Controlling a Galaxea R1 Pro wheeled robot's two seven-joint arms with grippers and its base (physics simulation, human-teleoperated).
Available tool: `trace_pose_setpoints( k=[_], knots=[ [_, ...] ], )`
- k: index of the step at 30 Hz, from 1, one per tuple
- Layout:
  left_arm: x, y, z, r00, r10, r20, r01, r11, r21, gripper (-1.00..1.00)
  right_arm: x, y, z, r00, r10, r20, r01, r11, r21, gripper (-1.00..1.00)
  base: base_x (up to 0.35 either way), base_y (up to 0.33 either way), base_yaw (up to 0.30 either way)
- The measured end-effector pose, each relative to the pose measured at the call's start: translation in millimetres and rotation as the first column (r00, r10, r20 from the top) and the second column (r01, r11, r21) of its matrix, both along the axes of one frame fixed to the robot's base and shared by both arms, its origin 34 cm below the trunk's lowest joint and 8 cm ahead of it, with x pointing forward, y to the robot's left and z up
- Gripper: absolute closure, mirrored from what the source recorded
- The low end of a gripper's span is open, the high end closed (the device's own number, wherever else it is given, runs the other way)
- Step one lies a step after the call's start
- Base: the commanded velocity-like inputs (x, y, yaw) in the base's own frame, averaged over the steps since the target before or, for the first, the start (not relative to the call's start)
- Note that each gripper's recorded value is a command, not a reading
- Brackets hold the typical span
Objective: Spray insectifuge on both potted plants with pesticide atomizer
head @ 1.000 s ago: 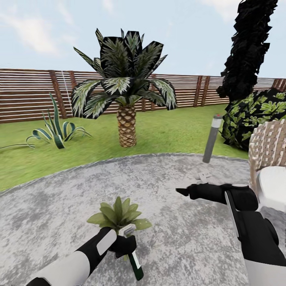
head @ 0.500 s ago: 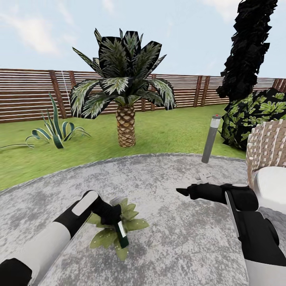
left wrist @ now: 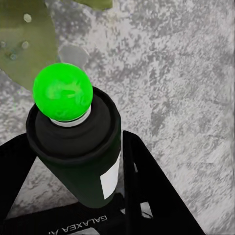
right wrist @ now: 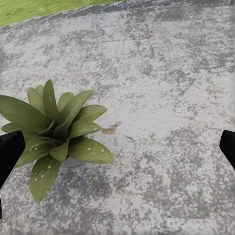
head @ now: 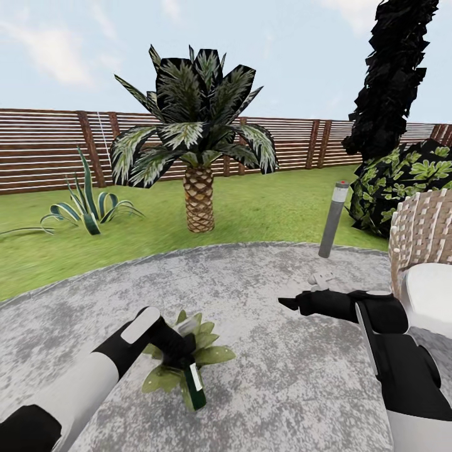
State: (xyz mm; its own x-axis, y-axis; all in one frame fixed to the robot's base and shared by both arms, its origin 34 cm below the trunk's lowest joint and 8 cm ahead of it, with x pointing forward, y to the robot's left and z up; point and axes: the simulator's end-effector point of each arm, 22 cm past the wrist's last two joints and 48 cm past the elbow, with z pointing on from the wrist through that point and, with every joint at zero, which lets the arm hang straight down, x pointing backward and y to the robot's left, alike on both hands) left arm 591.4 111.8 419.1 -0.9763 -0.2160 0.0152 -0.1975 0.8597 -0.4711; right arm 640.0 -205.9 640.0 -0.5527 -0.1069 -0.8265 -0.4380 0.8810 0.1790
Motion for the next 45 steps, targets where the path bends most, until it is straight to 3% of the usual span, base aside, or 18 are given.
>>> trace_pose_setpoints(
  k=[3, 9, 15, 18, 24, 30, 32, 33, 34, 45],
  knots=[
    [9, -12, 17, 0.998, -0.028, 0.054, 0.029, 0.999, -0.014, 1.00, 0, 0, 0, 1.000, 0.000, 0.000, 0.000, 1.000, 0.000, -1.00, 0.000, -0.002, 0.000],
    [10, -24, 24, 0.996, -0.047, 0.073, 0.049, 0.998, -0.026, 1.00, 0, 0, 1, 1.000, -0.001, 0.001, 0.001, 1.000, 0.000, -1.00, 0.000, -0.222, 0.001],
    [-4, -71, 26, 0.994, -0.090, 0.064, 0.094, 0.993, -0.067, 1.00, 0, 0, 1, 1.000, 0.000, 0.000, 0.000, 1.000, 0.001, -1.00, 0.000, -0.334, 0.142],
    [-8, -84, 20, 0.996, -0.060, 0.067, 0.065, 0.995, -0.075, 1.00, 0, 1, 1, 1.000, 0.000, 0.000, 0.000, 1.000, 0.001, -1.00, -0.002, -0.340, 0.237],
    [-8, -95, 12, 0.994, -0.047, 0.095, 0.051, 0.998, -0.041, 1.00, 0, 1, 0, 1.000, 0.001, -0.001, -0.001, 1.000, 0.001, -1.00, -0.055, -0.340, 0.252],
    [-9, -87, -2, 0.991, -0.047, 0.126, 0.043, 0.999, 0.031, 1.00, 0, 1, 1, 1.000, 0.000, 0.000, 0.000, 1.000, 0.001, -1.00, 0.050, -0.338, 0.206],
    [-5, -92, 2, 0.988, -0.038, 0.151, 0.035, 0.999, 0.026, 1.00, 1, -1, 1, 1.000, -0.002, 0.001, 0.002, 1.000, -0.001, -1.00, 0.169, -0.307, 0.017],
    [6, -90, 4, 0.983, 0.007, 0.182, -0.013, 0.999, 0.030, 1.00, 1, -1, 2, 1.000, -0.002, 0.003, 0.002, 1.000, 0.000, -1.00, 0.223, -0.272, 0.004],
    [7, -90, 4, 0.983, 0.016, 0.185, -0.021, 0.999, 0.028, 1.00, 1, -1, 2, 1.000, -0.001, 0.003, 0.001, 1.000, 0.001, -1.00, 0.234, -0.264, 0.002],
    [7, -91, 3, 0.981, 0.026, 0.190, -0.031, 0.999, 0.023, 1.00, 0, 1, 1, 1.000, 0.002, 0.006, -0.002, 1.000, 0.001, -1.00, 0.238, -0.245, 0.008]
  ],
)
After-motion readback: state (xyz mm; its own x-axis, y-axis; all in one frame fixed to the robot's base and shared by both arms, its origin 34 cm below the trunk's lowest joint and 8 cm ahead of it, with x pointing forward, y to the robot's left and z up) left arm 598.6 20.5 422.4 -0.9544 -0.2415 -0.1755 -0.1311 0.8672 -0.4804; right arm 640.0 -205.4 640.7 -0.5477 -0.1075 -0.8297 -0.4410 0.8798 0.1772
